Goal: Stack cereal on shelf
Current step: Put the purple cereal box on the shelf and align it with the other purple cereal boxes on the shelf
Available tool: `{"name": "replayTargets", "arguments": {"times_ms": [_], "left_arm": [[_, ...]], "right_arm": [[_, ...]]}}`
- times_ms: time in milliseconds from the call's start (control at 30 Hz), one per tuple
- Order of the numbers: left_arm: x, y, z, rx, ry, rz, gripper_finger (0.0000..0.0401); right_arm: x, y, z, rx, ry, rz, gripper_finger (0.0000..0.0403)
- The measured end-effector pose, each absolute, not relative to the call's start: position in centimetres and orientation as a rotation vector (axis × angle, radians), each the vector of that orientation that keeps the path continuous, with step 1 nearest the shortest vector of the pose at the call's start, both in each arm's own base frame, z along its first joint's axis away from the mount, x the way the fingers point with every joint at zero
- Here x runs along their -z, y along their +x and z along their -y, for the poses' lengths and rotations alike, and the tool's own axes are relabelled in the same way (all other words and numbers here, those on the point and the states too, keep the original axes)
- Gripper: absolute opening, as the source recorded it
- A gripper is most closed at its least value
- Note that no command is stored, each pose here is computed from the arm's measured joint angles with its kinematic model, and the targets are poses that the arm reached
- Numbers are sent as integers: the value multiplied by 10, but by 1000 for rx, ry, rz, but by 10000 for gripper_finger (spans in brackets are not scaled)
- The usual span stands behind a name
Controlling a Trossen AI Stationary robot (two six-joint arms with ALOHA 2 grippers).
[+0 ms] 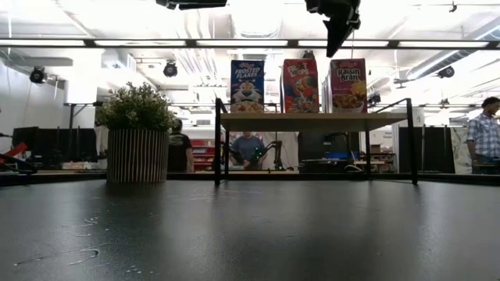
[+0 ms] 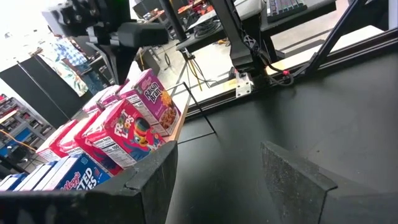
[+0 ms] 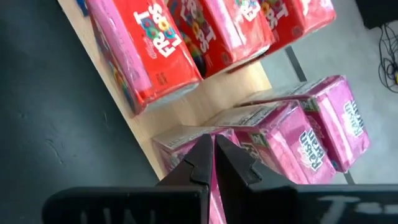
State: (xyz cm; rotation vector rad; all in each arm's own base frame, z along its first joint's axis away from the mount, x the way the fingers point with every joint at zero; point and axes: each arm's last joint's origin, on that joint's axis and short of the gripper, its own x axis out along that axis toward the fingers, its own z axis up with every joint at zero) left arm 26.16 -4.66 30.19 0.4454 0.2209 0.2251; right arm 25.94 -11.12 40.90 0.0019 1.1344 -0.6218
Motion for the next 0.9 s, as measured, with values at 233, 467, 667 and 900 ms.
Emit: {"name": "replayTargets", "arguments": {"times_ms": [233,467,667,900], "left_arm": [[-302,262,47,-225,445,-220,210],[-302,262,47,-225,445,-220,210],[-302,262,47,-225,445,-220,210],[-302,262,47,-225,445,-220,210]], "right_arm": [[-395,263,113,615,-10,-1173,9],[-394,262,112,593,-42,-1194,9],[-394,260,112,568,-72,-1220,9],[-394,259,111,560,-79,-1228,9]]}}
